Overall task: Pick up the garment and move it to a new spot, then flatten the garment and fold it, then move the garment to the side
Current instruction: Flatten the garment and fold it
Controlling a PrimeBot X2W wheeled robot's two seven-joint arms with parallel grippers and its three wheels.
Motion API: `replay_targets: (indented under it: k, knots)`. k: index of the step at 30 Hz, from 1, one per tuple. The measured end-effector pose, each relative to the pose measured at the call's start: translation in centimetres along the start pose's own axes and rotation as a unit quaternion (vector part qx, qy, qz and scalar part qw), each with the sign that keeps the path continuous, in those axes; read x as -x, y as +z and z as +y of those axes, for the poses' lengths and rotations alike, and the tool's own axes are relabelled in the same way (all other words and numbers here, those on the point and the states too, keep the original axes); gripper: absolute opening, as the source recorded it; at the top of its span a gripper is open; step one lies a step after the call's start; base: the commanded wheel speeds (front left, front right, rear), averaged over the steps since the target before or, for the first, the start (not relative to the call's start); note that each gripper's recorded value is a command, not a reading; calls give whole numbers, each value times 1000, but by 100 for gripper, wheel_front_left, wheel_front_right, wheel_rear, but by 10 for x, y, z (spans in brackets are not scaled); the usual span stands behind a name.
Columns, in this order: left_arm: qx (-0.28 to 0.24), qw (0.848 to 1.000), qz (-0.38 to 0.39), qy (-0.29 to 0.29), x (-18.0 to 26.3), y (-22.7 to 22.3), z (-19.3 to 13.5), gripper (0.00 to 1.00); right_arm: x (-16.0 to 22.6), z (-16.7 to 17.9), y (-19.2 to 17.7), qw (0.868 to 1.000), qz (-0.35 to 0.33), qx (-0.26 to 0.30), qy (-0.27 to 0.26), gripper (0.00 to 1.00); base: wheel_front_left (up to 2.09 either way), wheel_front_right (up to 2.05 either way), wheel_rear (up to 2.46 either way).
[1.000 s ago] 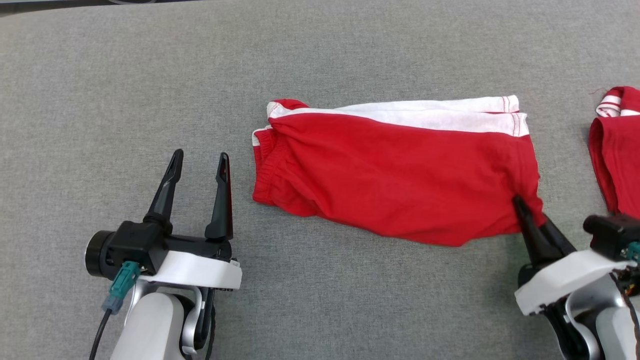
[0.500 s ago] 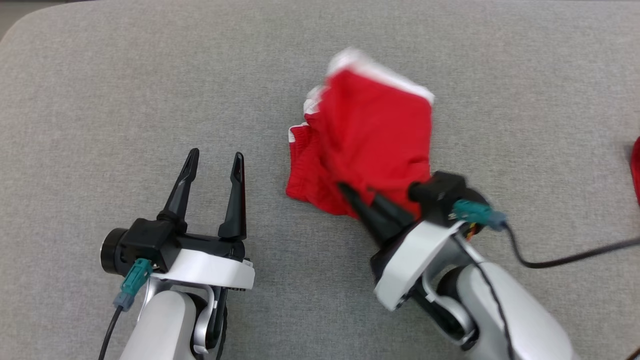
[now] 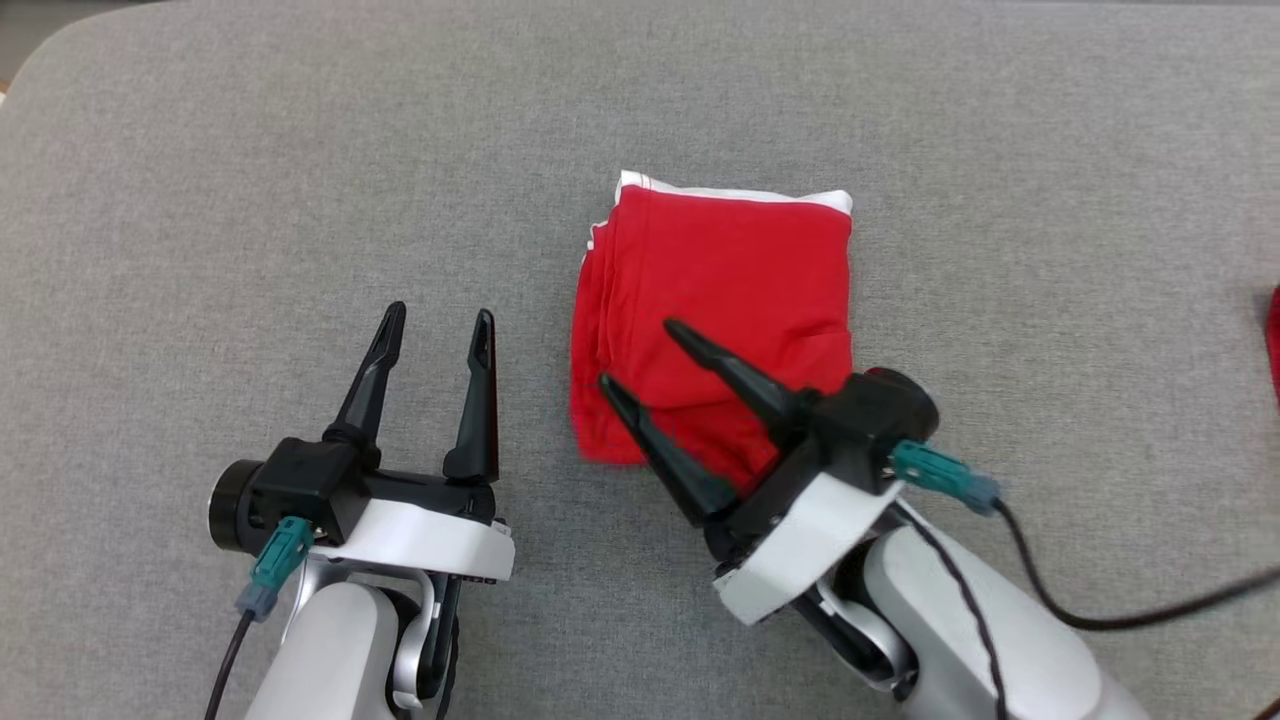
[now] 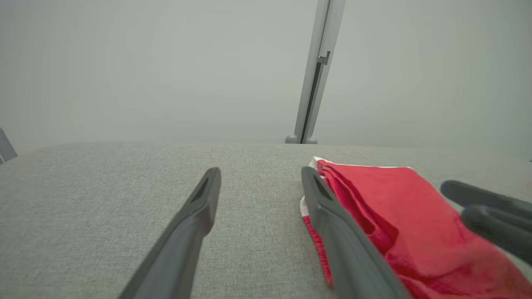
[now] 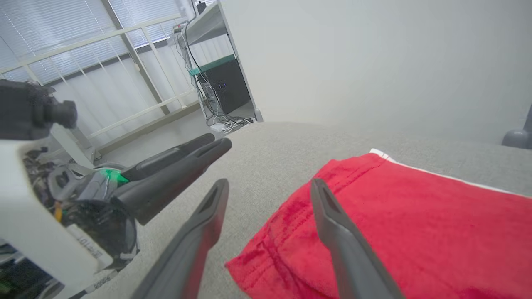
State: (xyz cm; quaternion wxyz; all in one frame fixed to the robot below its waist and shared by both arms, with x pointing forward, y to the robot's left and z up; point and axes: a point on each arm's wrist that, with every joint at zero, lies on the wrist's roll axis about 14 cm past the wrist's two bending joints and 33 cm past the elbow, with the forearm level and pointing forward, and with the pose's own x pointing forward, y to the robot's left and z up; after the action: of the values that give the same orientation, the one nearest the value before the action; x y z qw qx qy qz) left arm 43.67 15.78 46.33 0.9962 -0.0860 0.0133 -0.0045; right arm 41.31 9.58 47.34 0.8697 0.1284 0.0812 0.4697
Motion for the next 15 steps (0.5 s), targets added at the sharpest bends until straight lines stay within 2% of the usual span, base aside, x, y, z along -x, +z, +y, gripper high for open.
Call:
replay_targets:
  k: [3,7,11,15]
  knots:
    - [-4,1000,-7,-3,-1,5,-3,100,10,-17,28,998,-58,23,-24,100,0,0,0]
    - [-10,1000,-17,-8,-2,11,-6,100,46,-70,52,987,-98,47,-115,100,0,0,0]
    - [-13,1000,-21,-12,0,15,-7,100,99,-115,63,967,-114,68,-216,100,0,0,0]
    - [-18,999,-23,-14,5,18,-6,100,155,-141,65,944,-111,82,-299,100,0,0,0]
